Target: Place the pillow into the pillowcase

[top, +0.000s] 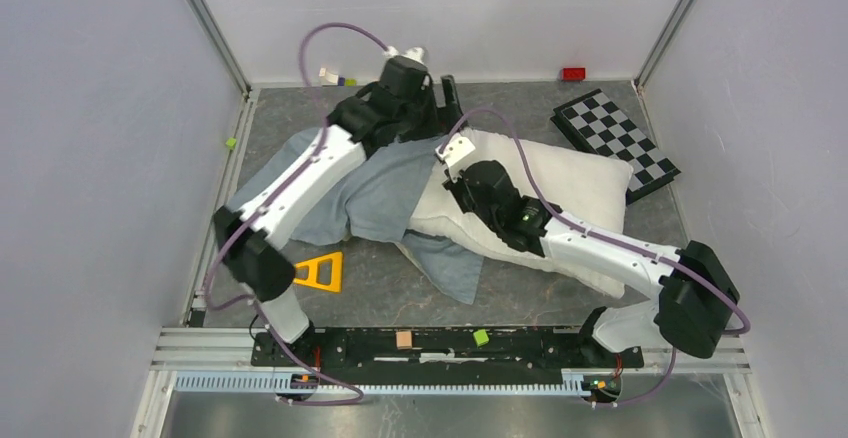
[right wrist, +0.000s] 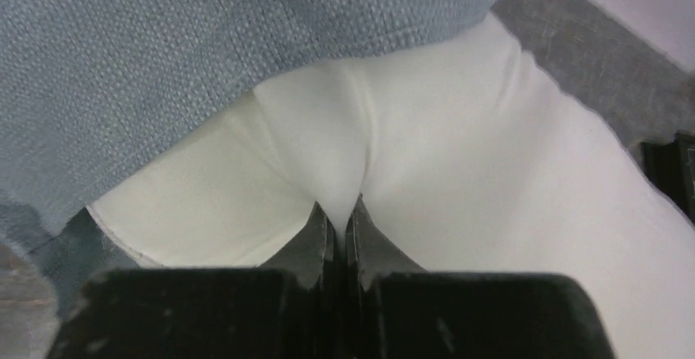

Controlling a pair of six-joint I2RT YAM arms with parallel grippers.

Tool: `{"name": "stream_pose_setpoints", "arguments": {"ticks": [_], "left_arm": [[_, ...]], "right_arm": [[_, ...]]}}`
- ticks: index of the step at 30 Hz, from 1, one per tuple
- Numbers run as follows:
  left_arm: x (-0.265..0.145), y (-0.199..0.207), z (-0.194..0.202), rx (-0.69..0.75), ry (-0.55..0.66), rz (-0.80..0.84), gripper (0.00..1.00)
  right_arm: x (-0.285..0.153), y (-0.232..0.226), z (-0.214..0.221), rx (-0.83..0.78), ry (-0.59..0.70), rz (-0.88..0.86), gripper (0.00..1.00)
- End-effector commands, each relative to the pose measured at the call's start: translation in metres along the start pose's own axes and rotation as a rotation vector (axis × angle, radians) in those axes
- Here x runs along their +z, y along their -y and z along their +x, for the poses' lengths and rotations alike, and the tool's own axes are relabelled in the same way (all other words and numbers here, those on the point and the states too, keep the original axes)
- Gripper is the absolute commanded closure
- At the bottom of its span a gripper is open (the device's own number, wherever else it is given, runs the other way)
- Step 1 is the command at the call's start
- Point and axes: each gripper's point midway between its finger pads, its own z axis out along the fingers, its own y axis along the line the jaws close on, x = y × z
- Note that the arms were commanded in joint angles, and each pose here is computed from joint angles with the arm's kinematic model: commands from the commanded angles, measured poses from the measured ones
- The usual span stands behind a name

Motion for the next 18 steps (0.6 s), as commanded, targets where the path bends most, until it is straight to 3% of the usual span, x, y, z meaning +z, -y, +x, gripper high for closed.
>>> {"name": "stream_pose_setpoints", "arguments": {"ticks": [1,7,13,18], "left_arm": [[-0.086,-0.011,-0.022,-0.003,0.153,-0.025,0.01],[-0.114,-0.069,0.054,-0.06,0.078,-0.13,0.08],[-0.1,-0.11,0.151,-0.108,-0.065,-0.177,0.18],[-0.083,-0.139,0.171,-0.125,-0.02,-0.295,0.17]], "right_arm": [[0.004,-0.004,-0.035,0.144,0.038,-0.029,1.0],[0.013,-0.007,-0.054,0.189,0.017,-0.038,1.0],[0.015,-0.006,-0.068,0.212,0.028,-0.05,1.0],[0.017,-0.007,-0.078,0.223,0.033,-0.067,1.0]]}}
